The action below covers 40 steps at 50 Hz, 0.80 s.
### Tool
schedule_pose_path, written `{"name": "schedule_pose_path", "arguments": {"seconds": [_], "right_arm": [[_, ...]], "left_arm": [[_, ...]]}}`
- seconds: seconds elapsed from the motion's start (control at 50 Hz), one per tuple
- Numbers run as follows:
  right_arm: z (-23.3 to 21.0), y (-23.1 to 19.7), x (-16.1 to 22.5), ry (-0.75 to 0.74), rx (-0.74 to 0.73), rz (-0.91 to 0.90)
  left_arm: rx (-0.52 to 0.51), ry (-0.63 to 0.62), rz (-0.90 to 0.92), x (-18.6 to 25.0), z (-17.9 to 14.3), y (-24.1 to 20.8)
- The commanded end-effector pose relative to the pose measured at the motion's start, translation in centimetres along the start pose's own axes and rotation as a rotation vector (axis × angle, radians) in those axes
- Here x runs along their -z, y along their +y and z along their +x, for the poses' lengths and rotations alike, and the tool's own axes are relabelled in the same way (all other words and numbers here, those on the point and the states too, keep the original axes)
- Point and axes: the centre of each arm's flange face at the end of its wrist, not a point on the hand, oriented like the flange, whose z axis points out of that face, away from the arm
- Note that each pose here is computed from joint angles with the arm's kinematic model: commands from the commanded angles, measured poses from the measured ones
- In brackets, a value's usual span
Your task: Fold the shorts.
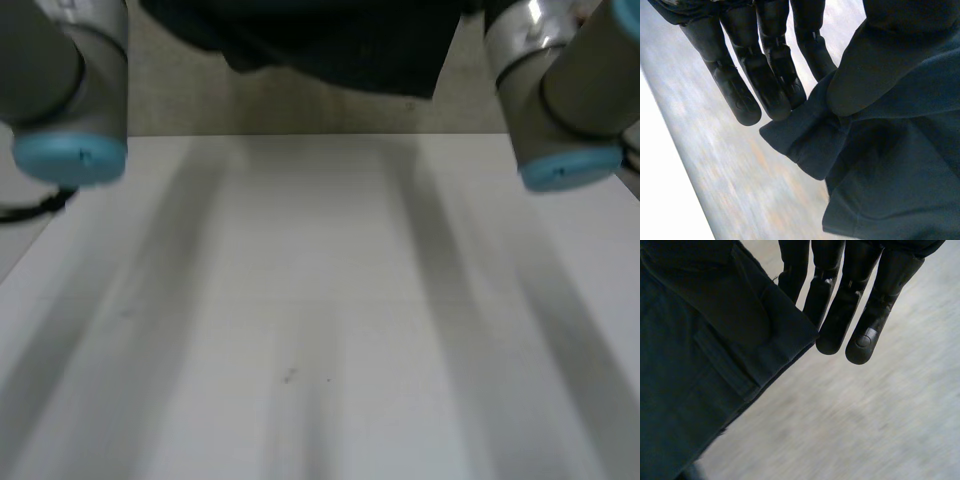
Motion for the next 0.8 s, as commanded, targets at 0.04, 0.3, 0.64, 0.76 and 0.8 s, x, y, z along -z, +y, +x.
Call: {"name": "schedule_pose_path", "arguments": {"seconds": [0.04,0.3,0.64,0.76,0.8], "right_arm": [[-6.0,10.0,6.1,-0.269,-0.011,-0.403],[-9.5,14.5,15.2,-0.528,0.042,-0.784],[-7.0,9.0,21.4,-0.659,0.112,-0.894],[-6.2,7.4,24.9,-0.787,0.184,-0.99],[-6.1,7.0,25.7,-0.814,0.197,-1.002]], "left_arm": [[-0.09,0.149,-0.407,7.9,2.3,11.7],[-0.234,0.338,-0.767,18.1,4.0,18.9],[-0.436,0.494,-0.878,24.5,0.8,13.9],[-0.47,0.581,-0.966,27.7,0.1,12.3],[-0.471,0.611,-0.985,28.5,0.1,11.8]]}}
